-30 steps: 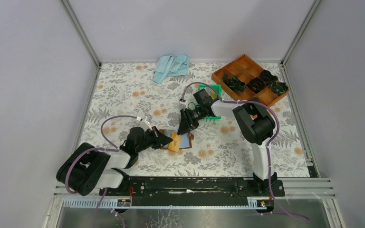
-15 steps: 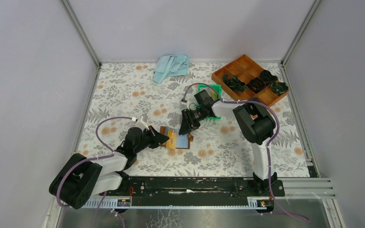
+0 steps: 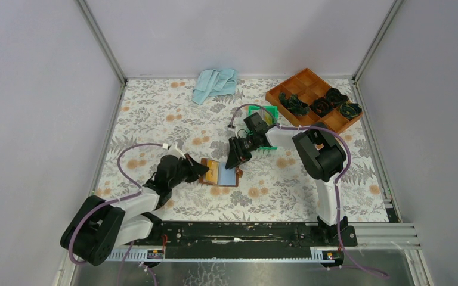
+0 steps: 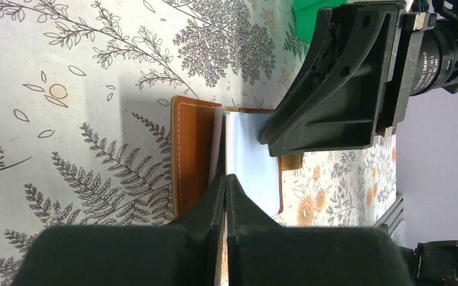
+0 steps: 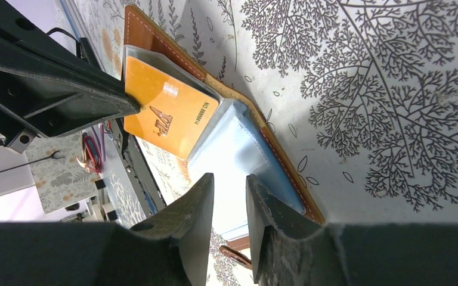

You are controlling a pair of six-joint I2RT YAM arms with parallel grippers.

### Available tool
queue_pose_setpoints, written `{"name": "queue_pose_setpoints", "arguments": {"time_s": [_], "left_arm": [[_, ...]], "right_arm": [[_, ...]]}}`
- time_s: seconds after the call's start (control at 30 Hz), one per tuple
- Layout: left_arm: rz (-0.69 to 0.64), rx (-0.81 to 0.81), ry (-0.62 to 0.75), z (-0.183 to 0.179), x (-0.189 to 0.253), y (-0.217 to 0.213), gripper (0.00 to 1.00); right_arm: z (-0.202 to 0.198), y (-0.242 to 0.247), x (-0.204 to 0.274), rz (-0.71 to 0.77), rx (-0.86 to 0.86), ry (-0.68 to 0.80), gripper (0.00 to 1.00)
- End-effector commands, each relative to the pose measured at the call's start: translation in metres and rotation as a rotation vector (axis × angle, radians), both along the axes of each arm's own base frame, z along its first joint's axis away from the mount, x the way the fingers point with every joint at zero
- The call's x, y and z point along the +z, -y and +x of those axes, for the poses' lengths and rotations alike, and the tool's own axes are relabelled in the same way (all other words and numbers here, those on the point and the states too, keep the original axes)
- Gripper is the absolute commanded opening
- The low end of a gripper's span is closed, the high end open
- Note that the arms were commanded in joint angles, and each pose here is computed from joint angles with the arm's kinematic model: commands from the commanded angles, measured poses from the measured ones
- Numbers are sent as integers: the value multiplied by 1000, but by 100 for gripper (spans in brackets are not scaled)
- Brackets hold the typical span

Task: Put the credit cards into the card holder
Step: Pick up the credit card from the storage box, then insert the credit card into the card holder.

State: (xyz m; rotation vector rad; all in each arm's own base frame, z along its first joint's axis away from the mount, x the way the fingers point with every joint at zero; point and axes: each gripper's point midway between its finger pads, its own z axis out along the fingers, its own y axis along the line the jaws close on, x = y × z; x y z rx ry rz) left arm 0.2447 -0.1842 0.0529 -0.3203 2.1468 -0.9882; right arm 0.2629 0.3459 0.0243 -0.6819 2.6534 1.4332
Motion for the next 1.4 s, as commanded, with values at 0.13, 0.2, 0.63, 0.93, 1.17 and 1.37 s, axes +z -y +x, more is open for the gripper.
{"name": "queue_pose_setpoints", "arguments": {"time_s": [0.13, 0.2, 0.63, 0.93, 1.17, 1.37], "left_arm": [[31, 33, 21, 14, 0, -6, 0], [23, 31, 21, 14, 0, -5, 0], [-16, 50, 24, 9, -2, -7, 0], [-51, 71, 45, 8, 8, -11, 0], [-83, 49, 38, 6, 10, -6, 0], [-111, 20, 29, 4, 9, 0, 0]], "right_arm": [[8, 4, 11, -9, -10, 62, 33], [7, 4, 10, -10, -9, 61, 33], [7, 4, 8, -10, -11, 57, 32], [6, 4, 4, -13, -10, 55, 32], [7, 4, 5, -12, -9, 58, 31], [7, 5, 4, -18, -11, 62, 30]]}}
